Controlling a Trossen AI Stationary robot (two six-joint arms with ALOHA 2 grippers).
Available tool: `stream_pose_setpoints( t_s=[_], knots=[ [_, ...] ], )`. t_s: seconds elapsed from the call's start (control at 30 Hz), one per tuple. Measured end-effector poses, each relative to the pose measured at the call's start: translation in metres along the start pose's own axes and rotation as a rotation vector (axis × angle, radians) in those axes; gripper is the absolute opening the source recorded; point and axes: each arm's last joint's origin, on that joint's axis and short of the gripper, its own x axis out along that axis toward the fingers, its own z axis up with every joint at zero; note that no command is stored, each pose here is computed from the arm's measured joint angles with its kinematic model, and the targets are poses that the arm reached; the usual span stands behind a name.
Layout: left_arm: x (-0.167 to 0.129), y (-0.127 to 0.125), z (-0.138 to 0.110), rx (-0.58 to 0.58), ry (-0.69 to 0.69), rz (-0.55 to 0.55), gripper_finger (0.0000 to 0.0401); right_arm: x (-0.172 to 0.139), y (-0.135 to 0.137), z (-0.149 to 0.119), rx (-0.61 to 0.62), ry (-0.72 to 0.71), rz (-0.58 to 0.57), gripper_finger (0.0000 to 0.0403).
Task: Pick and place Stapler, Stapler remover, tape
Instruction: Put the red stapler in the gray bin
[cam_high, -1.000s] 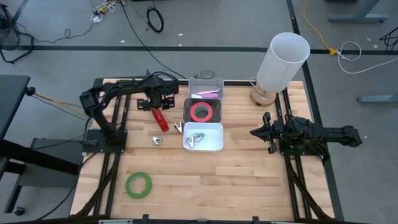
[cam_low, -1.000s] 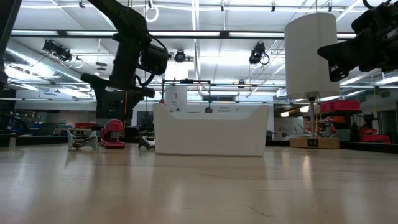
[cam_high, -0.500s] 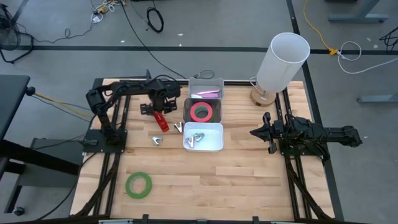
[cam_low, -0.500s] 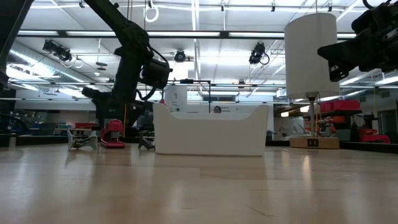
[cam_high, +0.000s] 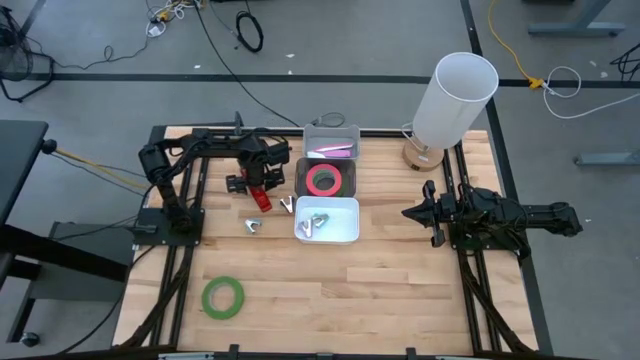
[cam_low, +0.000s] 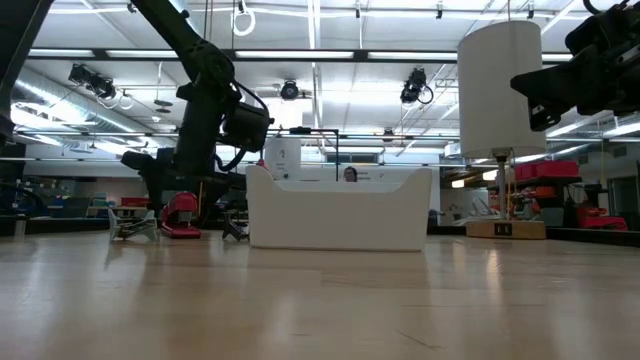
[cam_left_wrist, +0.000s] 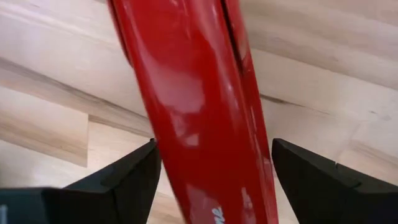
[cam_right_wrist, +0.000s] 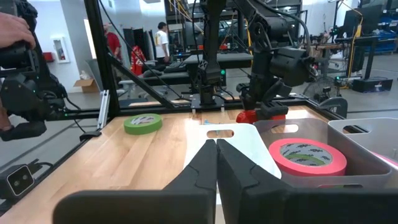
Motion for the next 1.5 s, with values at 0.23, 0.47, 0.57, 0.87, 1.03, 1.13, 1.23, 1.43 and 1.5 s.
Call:
stream_pose_setpoints(
  t_s=[0.23,0.47,0.57,0.87,1.03,1.13,1.23,1.43,1.5],
  knots=[
    [0.0,0.0,0.0,0.007,0.0,-0.004,0.0258,0.0,0.0,0.0,0.0,0.0,0.0,0.0013],
    [-0.001,-0.001,0.001,0.007,-0.004,-0.01,0.0205,0.0,0.0,0.0,0.0,0.0,0.0,0.0013],
    [-0.002,0.0,0.0,0.006,-0.004,-0.008,0.0189,0.0,0.0,0.0,0.0,0.0,0.001,0.0013],
    [-0.002,0.0,0.0,0.024,-0.005,-0.006,0.0181,0.0,0.0,0.0,0.0,0.0,0.0,0.0013],
    [-0.003,0.001,0.0,0.028,-0.014,-0.006,0.0175,0.0,0.0,0.0,0.0,0.0,0.0,0.0013],
    [-0.007,0.004,0.0,0.035,-0.044,-0.007,0.0165,0.0,0.0,0.0,0.0,0.0,0.001,0.0013],
    [-0.015,0.007,0.0,0.031,-0.064,-0.032,0.0157,0.0,0.0,0.0,0.0,0.0,0.0,0.0013],
    [-0.027,0.012,0.0,0.028,-0.098,-0.062,0.0154,0.0,0.0,0.0,0.0,0.0,0.0,0.0013],
    [-0.032,0.014,-0.001,0.039,-0.116,-0.073,0.0155,0.0,0.0,0.0,0.0,0.0,0.0,0.0013]
  ],
)
